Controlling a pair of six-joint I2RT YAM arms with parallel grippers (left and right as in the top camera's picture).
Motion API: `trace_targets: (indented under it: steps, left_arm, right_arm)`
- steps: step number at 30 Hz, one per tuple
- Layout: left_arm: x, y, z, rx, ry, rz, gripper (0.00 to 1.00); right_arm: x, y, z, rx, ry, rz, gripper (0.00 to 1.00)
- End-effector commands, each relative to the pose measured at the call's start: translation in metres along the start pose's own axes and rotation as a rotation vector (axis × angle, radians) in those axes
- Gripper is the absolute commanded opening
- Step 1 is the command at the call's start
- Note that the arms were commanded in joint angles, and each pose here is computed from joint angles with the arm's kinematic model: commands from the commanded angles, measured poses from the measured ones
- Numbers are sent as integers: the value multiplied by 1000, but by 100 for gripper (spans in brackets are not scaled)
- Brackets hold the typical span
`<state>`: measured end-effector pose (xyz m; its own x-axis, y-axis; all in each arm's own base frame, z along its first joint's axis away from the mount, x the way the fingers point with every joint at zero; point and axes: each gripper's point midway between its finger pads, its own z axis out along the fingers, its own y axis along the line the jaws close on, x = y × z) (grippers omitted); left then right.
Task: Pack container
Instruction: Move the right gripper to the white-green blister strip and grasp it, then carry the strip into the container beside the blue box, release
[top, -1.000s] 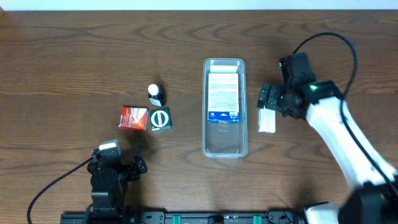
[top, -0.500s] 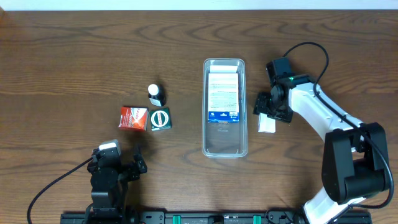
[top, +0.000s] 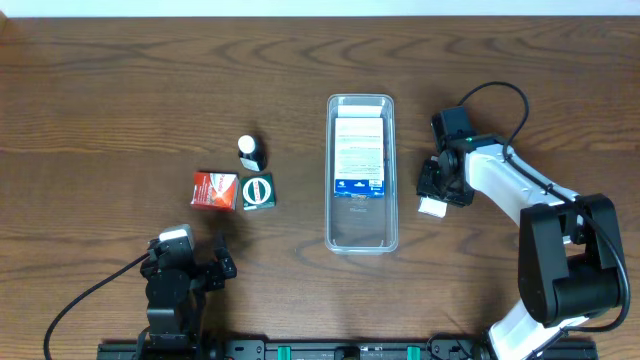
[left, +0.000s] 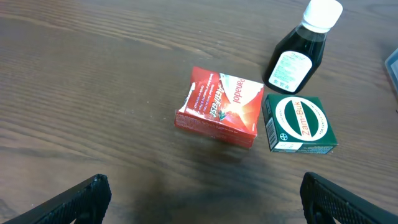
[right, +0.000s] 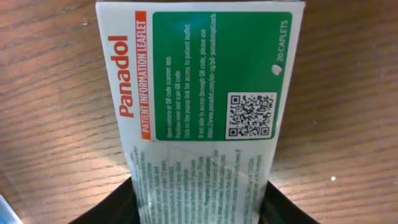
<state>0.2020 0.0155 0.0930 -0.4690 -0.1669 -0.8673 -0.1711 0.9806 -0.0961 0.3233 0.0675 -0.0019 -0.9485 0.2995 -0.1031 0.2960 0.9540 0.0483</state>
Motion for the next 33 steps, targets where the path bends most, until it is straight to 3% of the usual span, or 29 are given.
trace_targets:
  steps: [1, 8, 12, 16, 26, 31, 33]
  left_arm:
    - [3, 2, 2, -9, 4, 16, 98]
    - [3, 2, 2, -9, 4, 16, 98]
    - [3, 2, 2, -9, 4, 16, 98]
    - [3, 2, 2, -9, 4, 16, 98]
    - [3, 2, 2, -9, 4, 16, 98]
    - [3, 2, 2, -9, 4, 16, 98]
    - [3, 2, 2, -9, 4, 16, 98]
  right_arm:
    - [-8, -1, -18, -14, -43, -14, 42]
    - [-19, 21, -107, -131, -233, -90, 41]
    - [-7, 48, -162, -239, -375, -171, 40]
    - [7, 80, -186, -321, -444, -262, 43]
    - [8, 150, -131, -368, -396, -316, 44]
    - [5, 182, -95, -455, -340, -318, 50]
    - [4, 190, -82, -471, -325, -325, 63]
